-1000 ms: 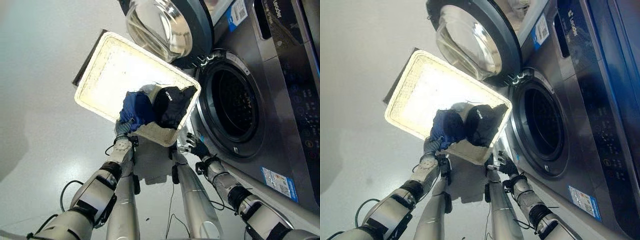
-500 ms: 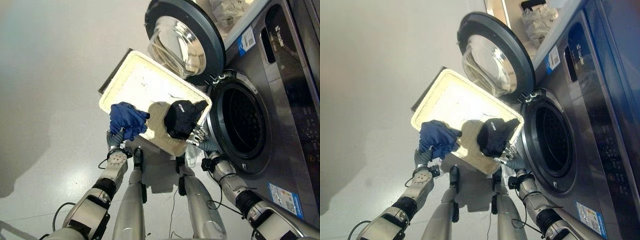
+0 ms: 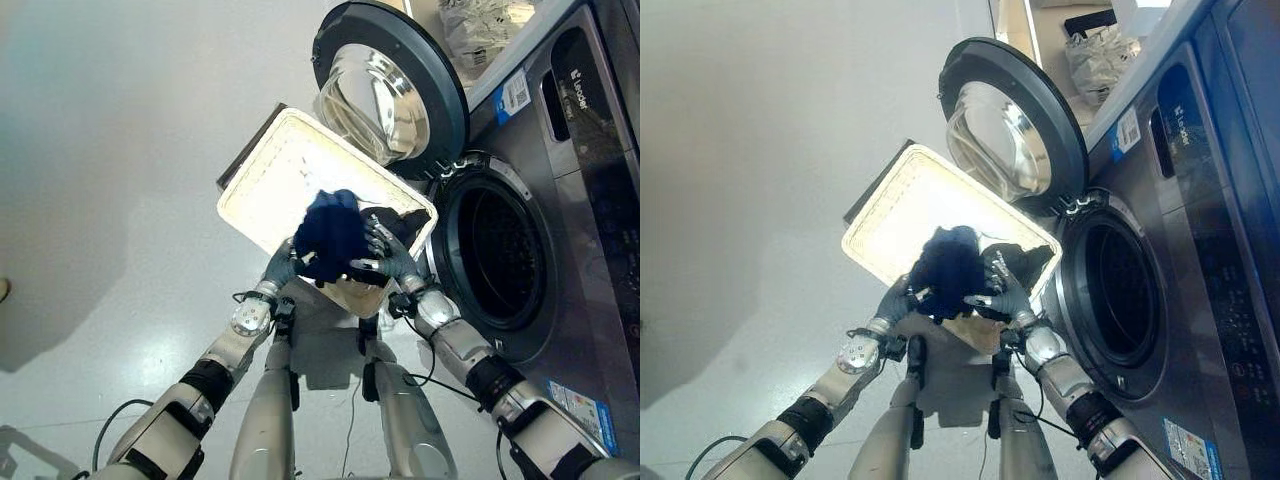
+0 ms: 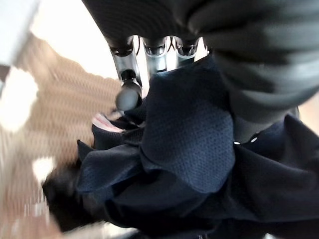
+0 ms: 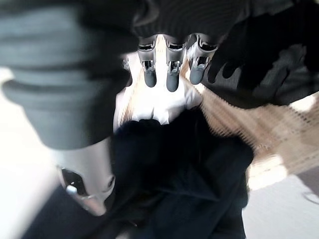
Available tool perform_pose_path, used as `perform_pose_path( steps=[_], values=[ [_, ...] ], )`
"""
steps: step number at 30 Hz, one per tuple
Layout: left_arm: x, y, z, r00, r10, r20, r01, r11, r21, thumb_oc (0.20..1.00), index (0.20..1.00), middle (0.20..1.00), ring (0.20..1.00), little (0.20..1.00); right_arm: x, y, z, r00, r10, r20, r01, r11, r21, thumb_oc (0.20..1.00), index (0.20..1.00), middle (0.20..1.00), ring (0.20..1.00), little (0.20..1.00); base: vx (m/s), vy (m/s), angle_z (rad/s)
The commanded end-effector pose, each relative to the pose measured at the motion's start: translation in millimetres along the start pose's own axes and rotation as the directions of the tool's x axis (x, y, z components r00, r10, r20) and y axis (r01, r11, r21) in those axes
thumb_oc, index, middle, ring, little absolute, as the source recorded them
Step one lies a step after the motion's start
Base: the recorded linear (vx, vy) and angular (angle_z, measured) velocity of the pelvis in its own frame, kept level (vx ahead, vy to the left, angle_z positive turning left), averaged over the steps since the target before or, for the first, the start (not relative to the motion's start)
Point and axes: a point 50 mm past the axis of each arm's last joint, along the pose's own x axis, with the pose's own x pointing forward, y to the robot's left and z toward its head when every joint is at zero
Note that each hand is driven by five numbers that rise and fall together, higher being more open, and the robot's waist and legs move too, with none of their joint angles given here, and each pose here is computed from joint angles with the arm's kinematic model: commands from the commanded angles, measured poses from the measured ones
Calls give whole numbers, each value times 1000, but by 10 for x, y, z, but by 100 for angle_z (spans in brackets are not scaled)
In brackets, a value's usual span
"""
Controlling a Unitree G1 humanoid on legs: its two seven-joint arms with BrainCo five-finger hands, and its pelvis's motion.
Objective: Put the clothes into the washing machine.
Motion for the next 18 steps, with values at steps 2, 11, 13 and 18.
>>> perform_pose_path(
  steps=[2,11,13,18],
  values=[
    [140,-202,403,956,-217,200,233,971,-57,200,200,200,200,200,38,-49,145,999,33,33,-33,999,1,1000,1000,1000,1000,1000,-9,1,7],
    [130,-341,512,895,-393,212,420,902,-98,200,200,200,200,200,61,-3,92,999,40,-8,-39,997,66,1000,1000,1000,1000,1000,-4,-2,6],
    [118,-361,537,878,-427,219,456,883,-107,200,200,200,200,200,56,-9,68,999,40,-20,-39,997,69,1000,1000,1000,1000,1000,0,0,0],
    [93,-458,569,836,-506,212,534,839,-101,200,200,200,200,200,56,7,0,993,93,-68,-78,978,196,1000,1000,1000,1000,1000,0,0,0]
  ],
)
